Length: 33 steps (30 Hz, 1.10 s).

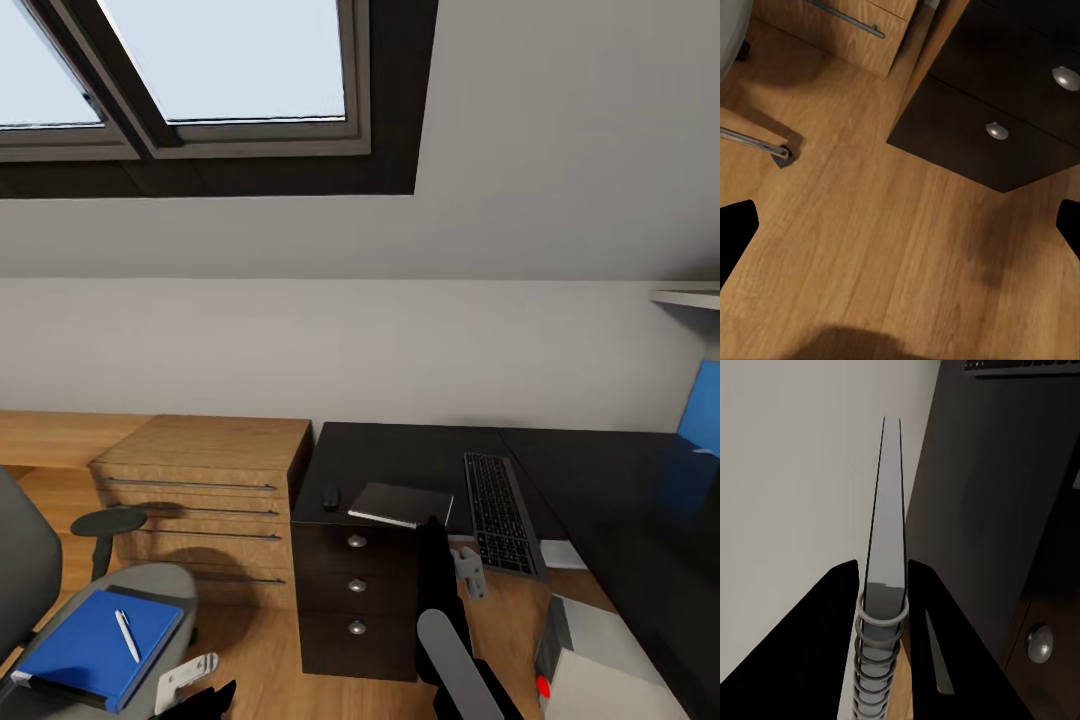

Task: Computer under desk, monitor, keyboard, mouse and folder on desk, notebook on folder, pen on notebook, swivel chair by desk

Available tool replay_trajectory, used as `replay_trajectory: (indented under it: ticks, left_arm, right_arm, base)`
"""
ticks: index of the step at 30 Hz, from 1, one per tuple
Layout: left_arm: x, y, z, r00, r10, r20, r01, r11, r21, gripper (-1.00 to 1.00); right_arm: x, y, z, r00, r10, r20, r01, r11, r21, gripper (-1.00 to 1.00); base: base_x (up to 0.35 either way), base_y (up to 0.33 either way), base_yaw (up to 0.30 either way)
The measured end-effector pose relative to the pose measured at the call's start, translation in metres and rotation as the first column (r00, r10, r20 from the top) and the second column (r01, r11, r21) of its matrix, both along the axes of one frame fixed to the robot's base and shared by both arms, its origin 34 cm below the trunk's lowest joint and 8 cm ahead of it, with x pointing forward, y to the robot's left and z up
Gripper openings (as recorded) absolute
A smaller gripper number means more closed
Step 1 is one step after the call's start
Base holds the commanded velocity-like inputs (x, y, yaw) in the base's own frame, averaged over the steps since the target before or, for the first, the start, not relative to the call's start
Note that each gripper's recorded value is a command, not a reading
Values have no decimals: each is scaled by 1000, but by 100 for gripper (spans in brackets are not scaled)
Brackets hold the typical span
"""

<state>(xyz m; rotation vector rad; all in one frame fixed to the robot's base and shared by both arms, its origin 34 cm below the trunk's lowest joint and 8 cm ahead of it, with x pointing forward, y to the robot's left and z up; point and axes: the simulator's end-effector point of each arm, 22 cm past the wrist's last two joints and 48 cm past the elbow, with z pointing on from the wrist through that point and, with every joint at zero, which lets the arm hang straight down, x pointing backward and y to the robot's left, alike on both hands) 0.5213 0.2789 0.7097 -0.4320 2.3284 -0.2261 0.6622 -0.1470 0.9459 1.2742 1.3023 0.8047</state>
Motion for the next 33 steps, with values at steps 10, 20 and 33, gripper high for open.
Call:
replay_trajectory:
  ticks: [10, 20, 33]
  left_arm:
    - [0, 1, 0, 1000, 3, -1, -3, 1000, 0, 100]
    - [0, 1, 0, 1000, 3, -1, -3, 1000, 1, 100]
    - [-1, 1, -1, 1000, 3, -4, -3, 1000, 1, 100]
  right_arm:
    - [0, -5, -1, 1000, -12, -2, 12, 1000, 2, -100]
    - [0, -22, -8, 998, -59, -15, 59, 998, 10, -100]
    - [0, -23, -10, 998, -65, -19, 65, 998, 10, -100]
  base:
    - [0, 0, 0]
    - [4, 0, 0]
    - [97, 0, 0]
